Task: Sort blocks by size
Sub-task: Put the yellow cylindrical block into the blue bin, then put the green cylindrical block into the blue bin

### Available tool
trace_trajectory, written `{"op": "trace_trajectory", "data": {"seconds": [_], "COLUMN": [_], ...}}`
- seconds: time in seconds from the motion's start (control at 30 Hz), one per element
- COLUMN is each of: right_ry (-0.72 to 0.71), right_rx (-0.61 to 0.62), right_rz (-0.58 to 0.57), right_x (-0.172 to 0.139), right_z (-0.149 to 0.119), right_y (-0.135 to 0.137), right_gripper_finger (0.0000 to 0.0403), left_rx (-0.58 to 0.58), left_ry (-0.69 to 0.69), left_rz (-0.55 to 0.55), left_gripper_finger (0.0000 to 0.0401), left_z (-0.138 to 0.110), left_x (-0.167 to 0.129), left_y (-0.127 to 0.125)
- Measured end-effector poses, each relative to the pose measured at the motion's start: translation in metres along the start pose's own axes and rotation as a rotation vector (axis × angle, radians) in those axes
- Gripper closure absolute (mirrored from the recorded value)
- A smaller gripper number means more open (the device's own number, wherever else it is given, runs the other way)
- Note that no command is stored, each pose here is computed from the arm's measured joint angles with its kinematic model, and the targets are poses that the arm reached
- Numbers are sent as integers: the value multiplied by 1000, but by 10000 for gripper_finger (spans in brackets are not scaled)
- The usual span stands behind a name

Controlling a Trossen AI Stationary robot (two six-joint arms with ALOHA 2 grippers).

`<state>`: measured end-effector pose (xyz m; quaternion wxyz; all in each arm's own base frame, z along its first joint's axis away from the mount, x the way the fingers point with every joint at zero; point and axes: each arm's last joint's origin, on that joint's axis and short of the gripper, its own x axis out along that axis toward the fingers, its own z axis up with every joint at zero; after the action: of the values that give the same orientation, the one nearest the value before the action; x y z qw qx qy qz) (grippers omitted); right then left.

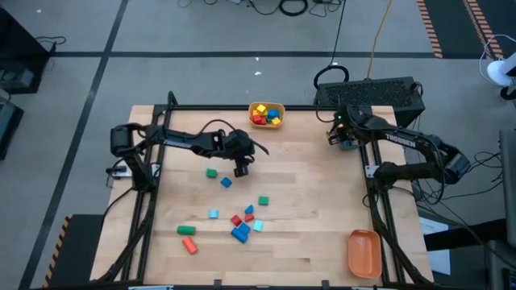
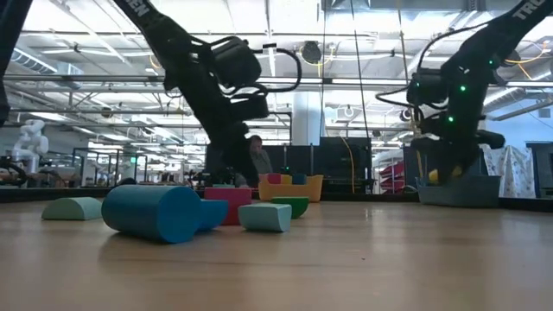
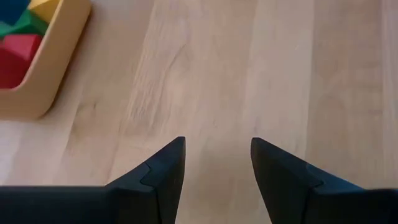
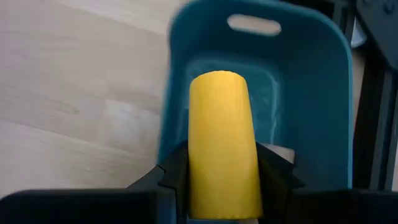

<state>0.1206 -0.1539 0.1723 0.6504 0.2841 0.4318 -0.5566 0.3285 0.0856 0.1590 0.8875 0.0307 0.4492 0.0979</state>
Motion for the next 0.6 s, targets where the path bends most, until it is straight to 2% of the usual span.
{"op": "trace_trajectory", "data": {"seconds": [0.17, 0.43, 0.6], "right_ry": [17, -26, -85], "right_rx": [46, 106, 126], "right_rz": [-11, 4, 25], "right_x": [4, 4, 4], "right_z": [-5, -1, 5], "right_y": [-3, -1, 1], "right_gripper_finger": [284, 178, 143], "left_rx": [-26, -90, -134], "left_ry": [-12, -152, -189], "left_rz": [24, 63, 25], "left_gripper_finger": [216, 216, 216], "left_z": [-13, -34, -52], "left_x": [-19, -63, -73], "left_y": [11, 15, 6]}}
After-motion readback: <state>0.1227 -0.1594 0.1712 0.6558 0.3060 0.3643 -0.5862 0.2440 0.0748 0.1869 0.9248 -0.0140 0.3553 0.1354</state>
